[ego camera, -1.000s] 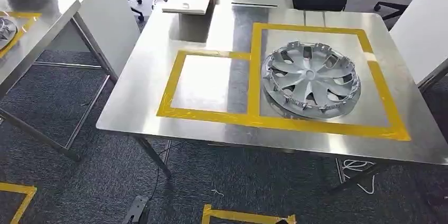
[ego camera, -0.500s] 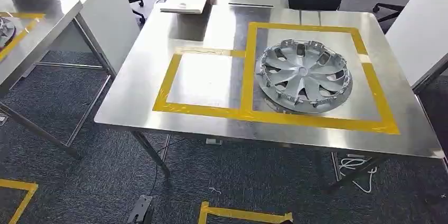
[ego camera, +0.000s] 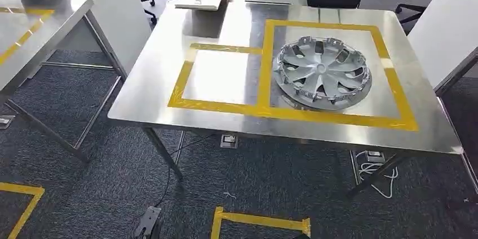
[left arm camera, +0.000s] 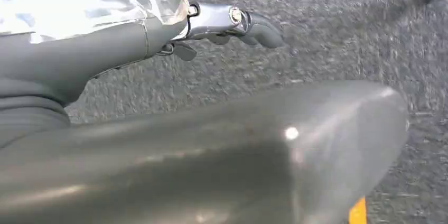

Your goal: Take the parts from the cabinet and place them on the table.

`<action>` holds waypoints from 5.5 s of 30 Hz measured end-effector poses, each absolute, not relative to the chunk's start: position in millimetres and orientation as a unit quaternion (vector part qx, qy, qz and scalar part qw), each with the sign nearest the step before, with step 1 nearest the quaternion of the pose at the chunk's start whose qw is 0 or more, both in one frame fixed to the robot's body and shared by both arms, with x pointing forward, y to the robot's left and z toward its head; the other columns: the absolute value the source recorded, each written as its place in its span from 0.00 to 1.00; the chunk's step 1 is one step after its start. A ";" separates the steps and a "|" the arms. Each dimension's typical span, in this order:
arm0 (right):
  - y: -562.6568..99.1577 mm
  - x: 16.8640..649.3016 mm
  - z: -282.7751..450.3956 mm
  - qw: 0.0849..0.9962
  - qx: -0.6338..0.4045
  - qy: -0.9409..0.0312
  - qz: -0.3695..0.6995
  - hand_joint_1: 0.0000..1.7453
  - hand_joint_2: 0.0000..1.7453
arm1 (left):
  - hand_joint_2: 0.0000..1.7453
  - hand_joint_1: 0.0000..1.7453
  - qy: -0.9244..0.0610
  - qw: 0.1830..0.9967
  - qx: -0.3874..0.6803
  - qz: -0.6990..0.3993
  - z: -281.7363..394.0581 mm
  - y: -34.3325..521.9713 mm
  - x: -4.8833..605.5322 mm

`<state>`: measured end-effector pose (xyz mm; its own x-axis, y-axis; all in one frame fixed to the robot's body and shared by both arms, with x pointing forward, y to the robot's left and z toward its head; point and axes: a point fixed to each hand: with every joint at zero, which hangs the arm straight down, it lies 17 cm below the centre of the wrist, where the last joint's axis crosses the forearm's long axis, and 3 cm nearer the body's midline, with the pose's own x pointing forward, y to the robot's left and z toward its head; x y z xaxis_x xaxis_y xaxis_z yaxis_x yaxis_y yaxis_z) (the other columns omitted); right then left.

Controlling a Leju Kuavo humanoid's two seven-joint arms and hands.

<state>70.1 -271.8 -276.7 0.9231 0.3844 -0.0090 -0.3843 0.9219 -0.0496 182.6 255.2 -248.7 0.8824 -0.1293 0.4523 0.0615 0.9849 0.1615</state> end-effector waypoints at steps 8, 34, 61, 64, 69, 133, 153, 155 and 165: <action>-280.7 70.0 -277.0 0.980 -0.033 0.000 0.196 0.00 0.00 | 0.00 0.00 -0.238 0.968 0.067 -0.049 -248.3 247.0 182.5; -279.5 76.2 -276.0 0.977 -0.034 -0.004 0.212 0.00 0.00 | 0.00 0.00 -0.236 0.969 0.070 -0.035 -249.6 254.1 180.0; -281.1 71.0 -276.6 0.974 -0.039 0.001 0.225 0.00 0.00 | 0.00 0.00 -0.232 0.969 0.074 -0.035 -252.3 252.0 166.8; -281.5 70.9 -276.6 0.973 -0.040 0.001 0.225 0.00 0.00 | 0.00 0.00 -0.234 0.969 0.073 -0.035 -251.5 251.2 169.0; -283.8 69.9 -276.8 0.975 -0.041 0.002 0.218 0.00 0.00 | 0.00 0.00 -0.234 0.969 0.071 -0.035 -251.4 248.1 168.6; -283.3 80.2 -275.1 0.973 -0.057 -0.001 0.224 0.00 1.00 | 0.00 0.00 -0.233 0.969 0.078 -0.028 -251.8 251.8 165.7; -259.9 28.1 -281.9 0.985 -0.018 0.006 0.169 0.00 1.00 | 0.00 0.00 -0.227 0.967 0.077 -0.086 -256.4 248.3 147.5; -258.0 24.7 -282.0 0.986 -0.014 0.010 0.167 0.00 1.00 | 0.00 0.00 -0.227 0.966 0.079 -0.091 -256.5 250.2 148.2; -251.7 38.2 -280.3 0.984 -0.003 0.003 0.179 0.00 1.00 | 0.00 0.00 -0.223 0.967 0.100 -0.071 -257.8 269.3 149.1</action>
